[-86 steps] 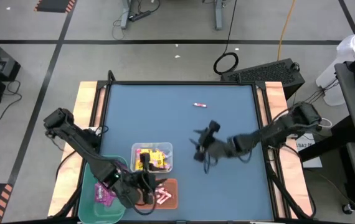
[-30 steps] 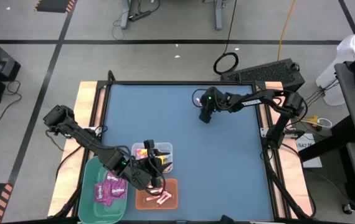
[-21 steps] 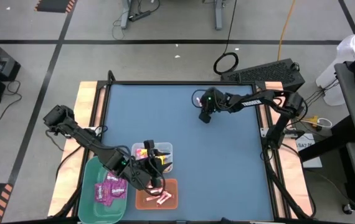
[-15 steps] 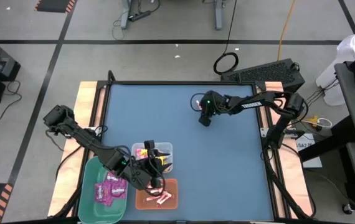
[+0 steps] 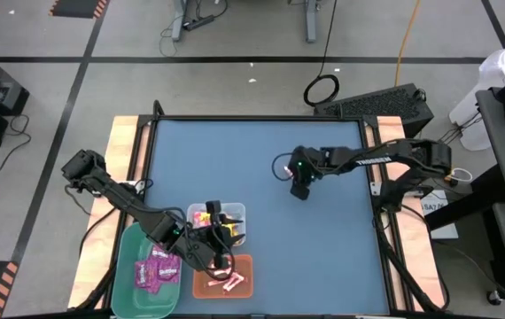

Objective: Sort candy
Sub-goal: Put the red candy into the orange bin

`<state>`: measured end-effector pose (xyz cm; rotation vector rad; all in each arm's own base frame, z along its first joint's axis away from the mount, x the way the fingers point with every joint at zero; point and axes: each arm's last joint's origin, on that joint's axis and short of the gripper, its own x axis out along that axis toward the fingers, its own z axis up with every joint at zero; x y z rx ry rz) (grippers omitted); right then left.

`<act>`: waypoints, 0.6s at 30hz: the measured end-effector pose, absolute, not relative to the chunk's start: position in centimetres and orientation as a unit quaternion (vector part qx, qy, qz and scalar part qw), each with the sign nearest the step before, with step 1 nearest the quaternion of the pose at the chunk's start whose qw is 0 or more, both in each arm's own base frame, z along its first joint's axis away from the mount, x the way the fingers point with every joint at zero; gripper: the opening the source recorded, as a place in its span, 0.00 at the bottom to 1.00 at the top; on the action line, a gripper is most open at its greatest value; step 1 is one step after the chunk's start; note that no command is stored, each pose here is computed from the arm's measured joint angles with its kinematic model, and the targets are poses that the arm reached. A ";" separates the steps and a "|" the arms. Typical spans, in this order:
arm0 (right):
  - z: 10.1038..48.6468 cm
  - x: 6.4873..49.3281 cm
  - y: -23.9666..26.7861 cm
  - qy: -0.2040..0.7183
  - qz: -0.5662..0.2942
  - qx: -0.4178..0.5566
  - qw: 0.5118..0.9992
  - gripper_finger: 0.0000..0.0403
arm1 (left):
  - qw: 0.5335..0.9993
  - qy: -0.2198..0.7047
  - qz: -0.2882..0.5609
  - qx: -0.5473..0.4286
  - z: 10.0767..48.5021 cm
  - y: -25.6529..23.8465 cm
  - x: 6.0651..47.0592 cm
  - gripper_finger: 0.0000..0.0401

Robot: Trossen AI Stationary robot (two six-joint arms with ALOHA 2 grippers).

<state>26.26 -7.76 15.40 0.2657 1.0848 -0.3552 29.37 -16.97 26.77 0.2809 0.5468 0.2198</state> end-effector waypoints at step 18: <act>14.4 27.4 -7.9 0.457 -0.247 0.113 0.847 0.55 | 0.952 0.265 0.089 0.124 26.9 -17.2 29.5 0.46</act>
